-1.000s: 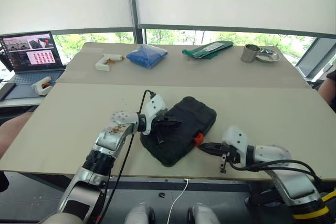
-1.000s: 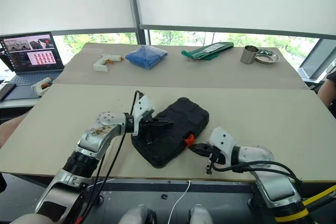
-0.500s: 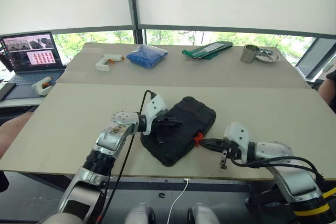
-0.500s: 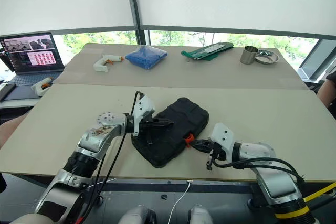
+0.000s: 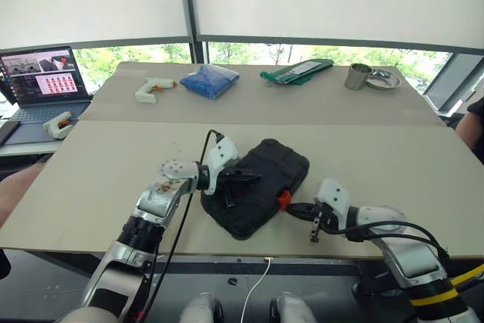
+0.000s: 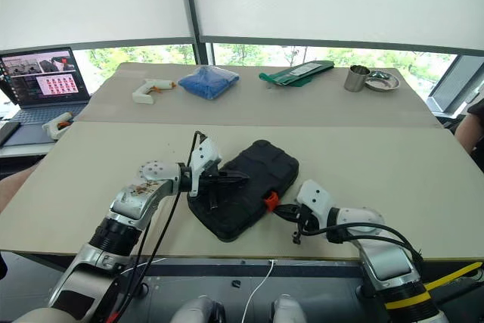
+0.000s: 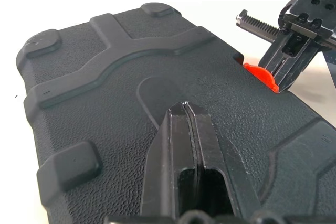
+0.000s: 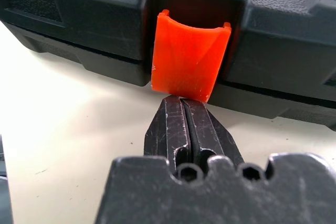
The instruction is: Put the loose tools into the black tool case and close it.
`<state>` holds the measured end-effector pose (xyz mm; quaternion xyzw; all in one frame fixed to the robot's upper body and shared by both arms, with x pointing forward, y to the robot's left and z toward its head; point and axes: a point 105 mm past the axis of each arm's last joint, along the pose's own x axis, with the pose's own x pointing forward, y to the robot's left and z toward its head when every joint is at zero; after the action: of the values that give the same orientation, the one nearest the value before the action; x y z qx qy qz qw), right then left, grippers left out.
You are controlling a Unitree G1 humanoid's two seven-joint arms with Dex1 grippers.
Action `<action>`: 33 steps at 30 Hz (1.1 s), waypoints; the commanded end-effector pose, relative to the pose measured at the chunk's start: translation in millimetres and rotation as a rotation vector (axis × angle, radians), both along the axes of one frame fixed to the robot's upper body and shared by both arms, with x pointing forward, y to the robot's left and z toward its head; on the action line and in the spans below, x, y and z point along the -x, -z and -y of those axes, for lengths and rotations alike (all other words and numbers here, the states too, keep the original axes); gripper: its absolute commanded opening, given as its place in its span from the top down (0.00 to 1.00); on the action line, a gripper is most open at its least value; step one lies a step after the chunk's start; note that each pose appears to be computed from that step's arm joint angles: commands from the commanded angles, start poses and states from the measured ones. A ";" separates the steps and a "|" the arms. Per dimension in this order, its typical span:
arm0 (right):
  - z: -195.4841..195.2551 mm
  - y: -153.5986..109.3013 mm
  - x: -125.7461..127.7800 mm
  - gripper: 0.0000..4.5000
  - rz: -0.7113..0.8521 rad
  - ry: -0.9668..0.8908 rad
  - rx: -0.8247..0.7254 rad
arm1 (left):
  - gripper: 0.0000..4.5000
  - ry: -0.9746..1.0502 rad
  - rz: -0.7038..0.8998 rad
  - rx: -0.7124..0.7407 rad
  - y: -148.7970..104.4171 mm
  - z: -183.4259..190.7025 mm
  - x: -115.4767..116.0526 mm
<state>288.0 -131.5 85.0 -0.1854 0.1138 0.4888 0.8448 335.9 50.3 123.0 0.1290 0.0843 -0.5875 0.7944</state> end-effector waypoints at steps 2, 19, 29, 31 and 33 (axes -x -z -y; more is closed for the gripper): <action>-5.4 -34.6 7.0 0.99 0.079 -0.023 -0.054 | 1.00 -0.010 -0.155 -0.089 46.2 -3.0 12.9; -11.9 -30.6 0.1 0.99 0.078 -0.047 -0.042 | 1.00 -0.004 -0.178 -0.101 50.9 -5.1 17.3; -34.4 -32.2 -2.6 0.99 0.069 -0.064 -0.140 | 1.00 -0.009 -0.212 -0.112 57.6 -8.7 19.6; -39.7 -31.0 -1.7 0.99 0.064 -0.076 -0.150 | 1.00 -0.009 -0.217 -0.113 58.8 -8.7 20.2; -41.1 -30.9 -3.8 0.99 0.064 -0.065 -0.164 | 1.00 -0.009 -0.221 -0.112 59.6 -8.6 20.7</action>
<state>288.6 -113.3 92.5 -0.1369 0.0980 0.4969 0.8513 330.8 58.5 116.4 0.1357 0.1010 -0.5835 0.7943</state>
